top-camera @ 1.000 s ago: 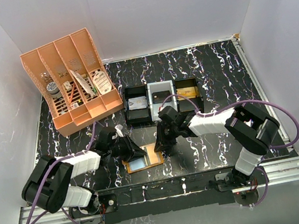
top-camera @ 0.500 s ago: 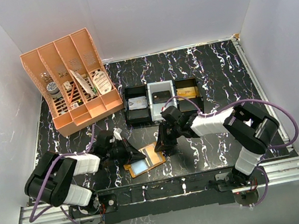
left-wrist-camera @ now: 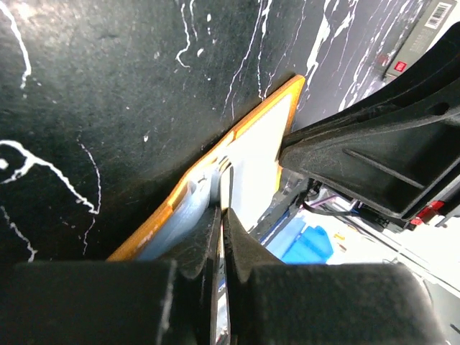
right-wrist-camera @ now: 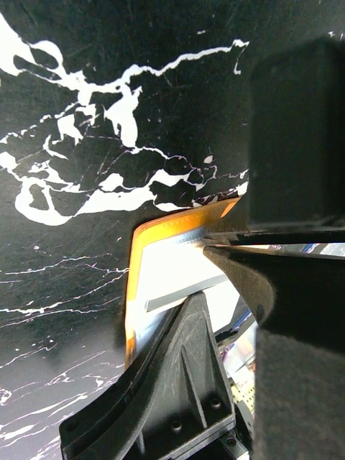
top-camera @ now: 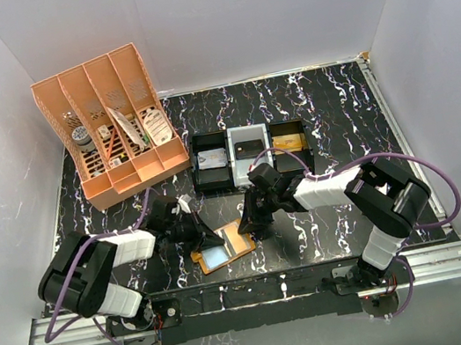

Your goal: Take the credit cards out of the card holder

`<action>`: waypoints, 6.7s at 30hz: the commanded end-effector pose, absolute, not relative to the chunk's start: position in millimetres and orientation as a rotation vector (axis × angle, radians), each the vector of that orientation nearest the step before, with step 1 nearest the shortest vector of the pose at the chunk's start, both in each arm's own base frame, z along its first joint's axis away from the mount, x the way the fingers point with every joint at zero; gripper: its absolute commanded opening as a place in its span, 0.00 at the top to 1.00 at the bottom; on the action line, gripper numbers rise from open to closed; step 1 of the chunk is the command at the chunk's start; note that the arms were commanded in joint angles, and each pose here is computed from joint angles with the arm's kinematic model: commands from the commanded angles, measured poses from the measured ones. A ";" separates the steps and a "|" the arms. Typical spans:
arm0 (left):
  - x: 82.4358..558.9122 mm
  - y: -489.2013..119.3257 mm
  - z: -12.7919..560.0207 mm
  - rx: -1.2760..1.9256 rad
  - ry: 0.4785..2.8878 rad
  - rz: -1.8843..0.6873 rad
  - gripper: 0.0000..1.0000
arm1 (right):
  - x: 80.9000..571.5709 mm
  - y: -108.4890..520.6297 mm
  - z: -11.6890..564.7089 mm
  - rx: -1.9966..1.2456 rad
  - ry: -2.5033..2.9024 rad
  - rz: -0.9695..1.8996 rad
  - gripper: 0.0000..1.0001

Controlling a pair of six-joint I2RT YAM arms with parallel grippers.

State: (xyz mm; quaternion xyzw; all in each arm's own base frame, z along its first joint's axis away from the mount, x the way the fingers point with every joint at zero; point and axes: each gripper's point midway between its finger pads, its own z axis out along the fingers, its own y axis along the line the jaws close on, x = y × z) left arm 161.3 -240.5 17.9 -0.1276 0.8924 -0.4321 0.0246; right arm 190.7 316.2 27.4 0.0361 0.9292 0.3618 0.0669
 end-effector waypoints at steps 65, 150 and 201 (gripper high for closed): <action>154.0 -221.6 6.3 -0.537 2.777 -1.276 0.69 | 176.9 338.3 18.2 0.191 2.814 1.256 0.83; 195.8 -177.8 108.2 -0.209 2.511 -0.990 1.00 | 234.7 341.2 131.3 0.215 2.274 1.342 0.30; 195.3 -235.6 181.5 -0.044 2.128 -1.730 1.00 | 198.9 333.8 217.6 -0.282 1.879 2.017 1.00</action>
